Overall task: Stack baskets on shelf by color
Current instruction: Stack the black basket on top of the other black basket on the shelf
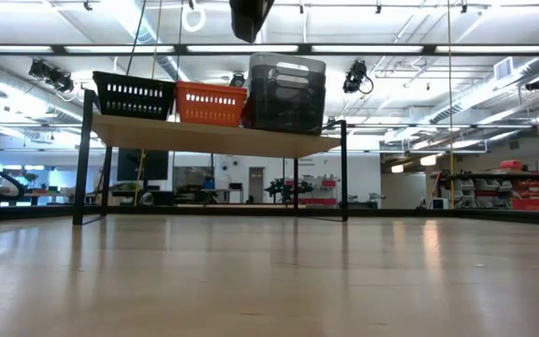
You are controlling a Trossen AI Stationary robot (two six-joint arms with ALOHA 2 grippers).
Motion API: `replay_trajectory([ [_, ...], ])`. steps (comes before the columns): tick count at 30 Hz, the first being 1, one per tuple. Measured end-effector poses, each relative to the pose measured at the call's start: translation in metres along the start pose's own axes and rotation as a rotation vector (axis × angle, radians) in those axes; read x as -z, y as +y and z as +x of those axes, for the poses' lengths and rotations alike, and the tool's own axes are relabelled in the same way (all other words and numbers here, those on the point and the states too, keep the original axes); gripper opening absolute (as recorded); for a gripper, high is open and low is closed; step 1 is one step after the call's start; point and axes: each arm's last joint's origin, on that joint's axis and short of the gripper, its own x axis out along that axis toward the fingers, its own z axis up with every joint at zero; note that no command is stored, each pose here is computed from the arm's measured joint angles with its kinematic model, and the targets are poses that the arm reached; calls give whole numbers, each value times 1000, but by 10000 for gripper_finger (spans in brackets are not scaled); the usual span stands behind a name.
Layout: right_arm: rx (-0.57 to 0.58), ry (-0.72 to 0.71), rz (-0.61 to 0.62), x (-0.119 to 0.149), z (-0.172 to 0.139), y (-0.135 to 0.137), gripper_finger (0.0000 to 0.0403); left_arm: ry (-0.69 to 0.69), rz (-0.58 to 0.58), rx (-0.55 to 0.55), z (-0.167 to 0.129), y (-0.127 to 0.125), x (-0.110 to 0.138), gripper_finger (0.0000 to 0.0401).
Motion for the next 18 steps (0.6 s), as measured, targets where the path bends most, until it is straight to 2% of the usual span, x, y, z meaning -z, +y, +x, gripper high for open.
replay_trajectory([
  [7,7,-45,75,8,14,0,196,-1,-6,-1,0,0,0,32],
  [18,60,2,130,27,32,-13,192,0,-9,-1,0,0,0,24],
])
